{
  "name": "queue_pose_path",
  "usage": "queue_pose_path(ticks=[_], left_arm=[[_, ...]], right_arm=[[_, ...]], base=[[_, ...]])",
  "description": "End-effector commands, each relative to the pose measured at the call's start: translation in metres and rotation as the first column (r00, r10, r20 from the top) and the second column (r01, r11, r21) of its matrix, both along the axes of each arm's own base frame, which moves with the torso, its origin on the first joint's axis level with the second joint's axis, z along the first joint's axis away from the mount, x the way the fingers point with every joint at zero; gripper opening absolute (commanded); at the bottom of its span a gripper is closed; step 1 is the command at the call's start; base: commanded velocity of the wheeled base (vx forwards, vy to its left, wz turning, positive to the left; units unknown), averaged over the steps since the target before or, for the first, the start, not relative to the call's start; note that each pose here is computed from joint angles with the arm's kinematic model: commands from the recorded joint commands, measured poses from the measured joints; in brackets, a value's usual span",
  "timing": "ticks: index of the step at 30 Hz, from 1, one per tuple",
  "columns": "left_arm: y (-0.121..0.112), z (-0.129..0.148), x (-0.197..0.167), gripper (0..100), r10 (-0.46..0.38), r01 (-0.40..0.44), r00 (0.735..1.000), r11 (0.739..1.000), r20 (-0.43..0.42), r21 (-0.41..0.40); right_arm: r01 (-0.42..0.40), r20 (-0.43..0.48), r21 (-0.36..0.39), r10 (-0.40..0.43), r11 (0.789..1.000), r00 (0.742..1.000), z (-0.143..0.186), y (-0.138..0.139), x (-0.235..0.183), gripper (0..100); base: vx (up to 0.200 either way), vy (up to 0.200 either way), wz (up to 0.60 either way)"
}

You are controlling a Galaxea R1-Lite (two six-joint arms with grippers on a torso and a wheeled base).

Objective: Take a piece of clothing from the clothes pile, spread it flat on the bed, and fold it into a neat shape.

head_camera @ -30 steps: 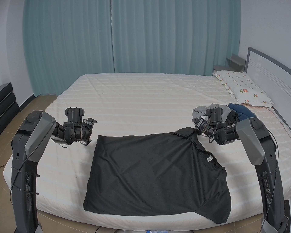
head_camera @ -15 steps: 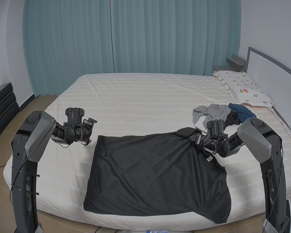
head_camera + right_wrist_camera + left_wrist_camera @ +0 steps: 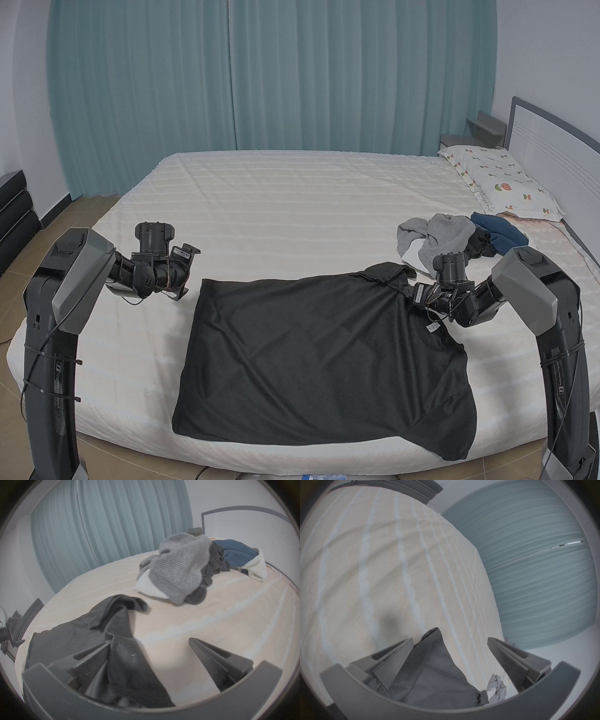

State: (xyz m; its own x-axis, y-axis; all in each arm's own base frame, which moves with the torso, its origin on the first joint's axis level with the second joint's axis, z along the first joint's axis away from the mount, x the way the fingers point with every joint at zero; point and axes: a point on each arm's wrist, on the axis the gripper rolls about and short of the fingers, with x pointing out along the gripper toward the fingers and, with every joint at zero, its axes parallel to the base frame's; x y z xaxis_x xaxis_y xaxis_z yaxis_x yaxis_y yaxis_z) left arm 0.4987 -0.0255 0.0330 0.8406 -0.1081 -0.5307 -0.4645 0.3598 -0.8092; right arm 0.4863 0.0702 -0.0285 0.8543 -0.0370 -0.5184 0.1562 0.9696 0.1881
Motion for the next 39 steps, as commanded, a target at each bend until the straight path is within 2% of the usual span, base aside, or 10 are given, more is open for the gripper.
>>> queue_pose_path(ticks=[1,7,10,17,20,22,23,26,30,39], left_arm=[[-0.001,-0.005,0.000,100,-0.011,0.011,1.000,1.000,-0.012,0.017],[-0.007,-0.009,-0.001,100,-0.036,0.037,0.999,0.999,-0.024,0.038],[-0.013,-0.019,-0.002,100,-0.050,0.054,0.998,0.993,-0.044,0.104],[-0.018,-0.024,-0.003,100,-0.061,0.068,0.997,0.988,-0.055,0.135],[-0.018,-0.024,-0.003,100,-0.061,0.068,0.997,0.988,-0.055,0.135],[-0.018,-0.024,-0.003,100,-0.061,0.068,0.997,0.988,-0.055,0.135],[-0.018,-0.024,-0.003,100,-0.061,0.068,0.997,0.988,-0.055,0.135],[-0.018,-0.024,-0.003,100,-0.061,0.068,0.997,0.988,-0.055,0.135],[-0.018,-0.024,-0.003,100,-0.061,0.068,0.997,0.988,-0.055,0.135],[-0.018,-0.024,-0.003,100,-0.061,0.068,0.997,0.988,-0.055,0.135]], right_arm=[[0.042,-0.002,0.000,-0.042,0.999,0.999,-0.006,-0.019,0.005,100],[0.091,0.012,0.002,-0.091,0.996,0.996,-0.006,-0.043,0.009,100],[0.127,0.012,0.004,-0.127,0.992,0.992,-0.006,-0.061,0.010,100],[0.163,0.040,0.035,-0.164,0.986,0.986,0.003,-0.073,0.011,100],[0.172,0.079,0.107,-0.180,0.979,0.980,0.021,-0.070,0.010,100],[0.172,0.079,0.111,-0.181,0.979,0.980,0.021,-0.070,0.010,100],[0.165,0.091,0.144,-0.179,0.976,0.980,0.030,-0.068,0.009,100],[0.115,0.070,0.172,-0.129,0.978,0.989,0.031,-0.062,0.001,100],[0.076,0.042,0.187,-0.085,0.979,0.995,0.024,-0.051,-0.004,100],[0.042,0.003,0.189,-0.043,0.981,0.999,0.003,-0.030,-0.003,100]], base=[[0.000,0.000,0.00],[0.000,0.000,0.00],[0.000,0.000,0.00],[0.000,0.000,0.00],[0.000,0.000,0.00],[0.000,0.000,0.00],[0.000,0.000,0.00],[0.000,0.000,0.00],[0.000,0.000,0.00],[0.000,0.000,0.00]])
